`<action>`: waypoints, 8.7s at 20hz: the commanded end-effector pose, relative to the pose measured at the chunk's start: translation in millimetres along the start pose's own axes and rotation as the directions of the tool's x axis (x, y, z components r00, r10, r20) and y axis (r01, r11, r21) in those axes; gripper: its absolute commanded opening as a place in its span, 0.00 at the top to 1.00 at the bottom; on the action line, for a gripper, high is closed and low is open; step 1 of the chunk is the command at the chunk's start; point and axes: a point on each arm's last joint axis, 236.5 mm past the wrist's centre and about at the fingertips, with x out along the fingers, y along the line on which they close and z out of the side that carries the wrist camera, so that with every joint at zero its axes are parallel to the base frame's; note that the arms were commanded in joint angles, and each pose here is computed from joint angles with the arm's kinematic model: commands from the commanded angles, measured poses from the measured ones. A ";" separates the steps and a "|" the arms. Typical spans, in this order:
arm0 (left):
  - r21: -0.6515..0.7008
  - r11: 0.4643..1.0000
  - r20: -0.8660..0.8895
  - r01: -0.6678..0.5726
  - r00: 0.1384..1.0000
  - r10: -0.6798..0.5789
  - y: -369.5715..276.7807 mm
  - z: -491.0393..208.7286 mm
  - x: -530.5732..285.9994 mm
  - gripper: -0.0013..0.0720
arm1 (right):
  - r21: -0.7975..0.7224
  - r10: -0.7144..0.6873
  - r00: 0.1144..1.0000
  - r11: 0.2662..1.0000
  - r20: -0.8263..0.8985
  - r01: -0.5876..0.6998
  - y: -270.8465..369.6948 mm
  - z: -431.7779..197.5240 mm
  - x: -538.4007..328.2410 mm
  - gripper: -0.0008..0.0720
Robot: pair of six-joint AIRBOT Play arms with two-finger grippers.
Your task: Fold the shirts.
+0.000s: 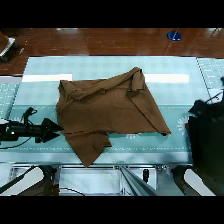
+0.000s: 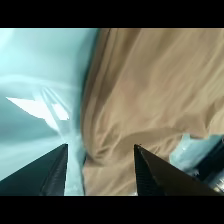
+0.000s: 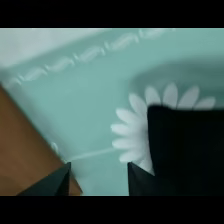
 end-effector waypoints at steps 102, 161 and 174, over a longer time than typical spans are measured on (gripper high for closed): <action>0.005 0.999 0.232 -0.051 0.972 0.049 1.8 67.2 -17.7 0.29 | 0.134 0.519 0.852 0.841 0.075 -0.524 79.6 -35.2 27.0 0.43; 0.440 0.503 0.815 -0.744 0.095 -0.572 -324.6 -189.6 -434.2 0.96 | -0.529 0.416 0.527 0.845 0.741 0.076 153.5 -98.1 -423.7 0.95; 0.470 0.801 0.780 -0.372 0.600 -0.179 -219.3 92.6 -204.3 0.96 | -0.369 0.356 0.856 0.904 0.375 -0.215 161.0 38.9 -132.4 0.95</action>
